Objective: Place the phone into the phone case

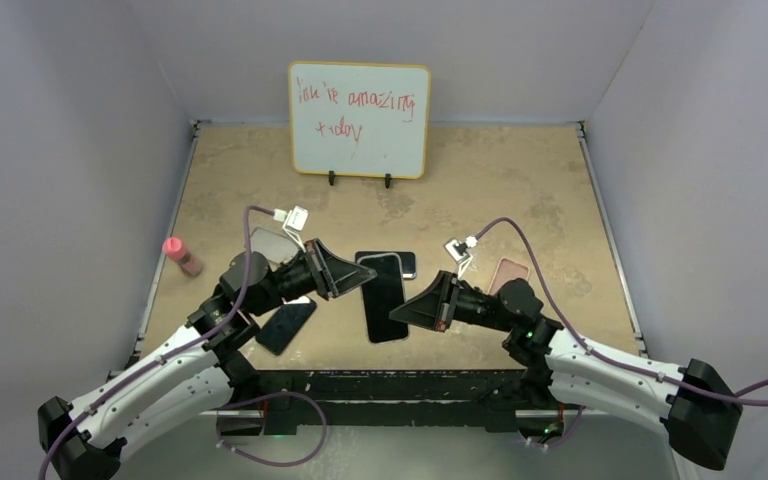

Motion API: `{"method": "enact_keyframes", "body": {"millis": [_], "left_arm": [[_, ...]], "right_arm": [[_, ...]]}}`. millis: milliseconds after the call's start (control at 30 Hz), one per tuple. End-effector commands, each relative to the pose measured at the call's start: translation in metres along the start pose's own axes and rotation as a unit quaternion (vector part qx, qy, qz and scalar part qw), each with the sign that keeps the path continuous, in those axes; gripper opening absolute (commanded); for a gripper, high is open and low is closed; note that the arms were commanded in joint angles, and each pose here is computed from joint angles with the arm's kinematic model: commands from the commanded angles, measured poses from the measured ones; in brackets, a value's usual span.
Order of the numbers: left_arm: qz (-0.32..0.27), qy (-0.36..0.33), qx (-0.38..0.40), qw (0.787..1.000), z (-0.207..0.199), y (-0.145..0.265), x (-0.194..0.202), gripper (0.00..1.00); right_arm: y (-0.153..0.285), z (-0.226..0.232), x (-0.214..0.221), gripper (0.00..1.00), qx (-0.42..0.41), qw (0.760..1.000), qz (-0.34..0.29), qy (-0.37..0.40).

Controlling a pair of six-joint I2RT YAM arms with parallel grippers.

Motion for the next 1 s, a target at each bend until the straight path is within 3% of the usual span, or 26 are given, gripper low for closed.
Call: {"method": "enact_keyframes", "body": {"millis": [0,167,200,333,433,633,767,833,967], "left_arm": [[-0.024,-0.060,-0.023,0.998,-0.004,0.001,-0.018,0.24],[0.028,-0.104,-0.106,0.988,0.009,0.010,-0.017,0.75],[0.036,-0.116,-0.129,0.984,0.012,0.014,-0.018,0.77],[0.066,-0.165,-0.180,0.968,0.020,0.028,-0.020,0.80],[0.092,-0.196,-0.225,0.950,0.033,0.036,-0.017,0.86],[0.167,-0.231,-0.276,0.918,0.059,0.043,0.000,0.89],[0.184,-0.234,-0.267,0.917,0.060,0.040,0.003,0.90],[0.179,-0.237,-0.267,0.917,0.060,0.040,0.002,0.90],[0.181,-0.238,-0.265,0.917,0.061,0.041,0.004,0.92]], "right_arm": [[-0.001,0.003,-0.007,0.00,0.003,1.000,-0.031,-0.003],[-0.003,-0.003,-0.017,0.00,0.050,0.996,-0.071,0.012],[-0.002,-0.006,-0.021,0.00,0.069,0.994,-0.081,0.017],[0.001,-0.018,-0.042,0.00,0.180,0.973,-0.133,0.054],[0.007,-0.028,-0.062,0.00,0.281,0.940,-0.162,0.105],[0.017,-0.045,-0.116,0.00,0.418,0.872,-0.180,0.179],[0.024,-0.065,-0.146,0.00,0.486,0.837,-0.168,0.187],[0.026,-0.080,-0.159,0.00,0.509,0.827,-0.154,0.181],[0.029,-0.106,-0.186,0.00,0.519,0.831,-0.131,0.153]]}}
Point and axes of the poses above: each gripper's point midway between its finger pads, its own y axis back along the fingers, its own z axis along the line the jaws close on, x = y × z, the point moved 7 cm from there along y, back along the fingers, and after that the axes turned 13 degrees about -y, right-handed, at the moved point
